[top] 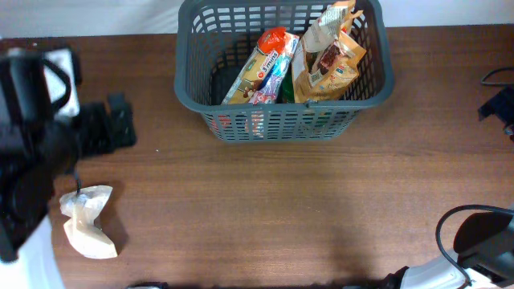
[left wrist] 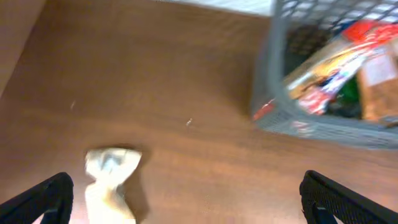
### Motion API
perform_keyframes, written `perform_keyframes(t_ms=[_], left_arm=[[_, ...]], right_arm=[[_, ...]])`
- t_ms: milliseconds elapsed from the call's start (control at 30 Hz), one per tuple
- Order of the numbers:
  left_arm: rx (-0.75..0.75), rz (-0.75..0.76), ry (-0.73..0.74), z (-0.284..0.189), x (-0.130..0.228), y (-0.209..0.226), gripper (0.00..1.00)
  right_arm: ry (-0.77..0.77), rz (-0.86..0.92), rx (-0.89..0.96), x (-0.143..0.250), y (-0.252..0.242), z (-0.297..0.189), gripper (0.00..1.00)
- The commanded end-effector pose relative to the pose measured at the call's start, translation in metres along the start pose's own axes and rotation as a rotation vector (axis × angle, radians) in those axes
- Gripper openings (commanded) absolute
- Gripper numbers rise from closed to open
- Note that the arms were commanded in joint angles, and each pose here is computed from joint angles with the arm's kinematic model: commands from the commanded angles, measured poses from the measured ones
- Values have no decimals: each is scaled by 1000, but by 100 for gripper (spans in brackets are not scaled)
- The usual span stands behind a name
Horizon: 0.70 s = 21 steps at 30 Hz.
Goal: Pack container
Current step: 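Open the left gripper and move it to the clear plastic bag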
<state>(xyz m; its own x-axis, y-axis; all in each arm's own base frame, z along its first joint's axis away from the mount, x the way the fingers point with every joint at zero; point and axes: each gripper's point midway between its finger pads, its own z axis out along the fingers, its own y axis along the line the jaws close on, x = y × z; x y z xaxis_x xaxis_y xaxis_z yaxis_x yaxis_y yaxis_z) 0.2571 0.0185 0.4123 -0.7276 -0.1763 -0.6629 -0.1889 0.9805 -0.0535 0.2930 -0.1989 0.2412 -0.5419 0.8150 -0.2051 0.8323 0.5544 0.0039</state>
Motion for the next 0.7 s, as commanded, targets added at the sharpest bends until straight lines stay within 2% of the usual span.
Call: perform_keyframes(t_ms=[0, 67, 333, 667], left_arm=[[-102, -74, 101, 12, 40, 29, 99], [-181, -115, 168, 22, 67, 50, 99], [-340, -257, 383, 72, 130, 113, 99], [-360, -454, 386, 131, 166, 164, 99]], right_arm=[[-13, 15, -3, 0, -3, -5, 99], [-13, 15, -3, 0, -3, -5, 99], [-13, 15, -3, 0, -3, -5, 99], [-13, 15, -3, 0, -3, -5, 99]])
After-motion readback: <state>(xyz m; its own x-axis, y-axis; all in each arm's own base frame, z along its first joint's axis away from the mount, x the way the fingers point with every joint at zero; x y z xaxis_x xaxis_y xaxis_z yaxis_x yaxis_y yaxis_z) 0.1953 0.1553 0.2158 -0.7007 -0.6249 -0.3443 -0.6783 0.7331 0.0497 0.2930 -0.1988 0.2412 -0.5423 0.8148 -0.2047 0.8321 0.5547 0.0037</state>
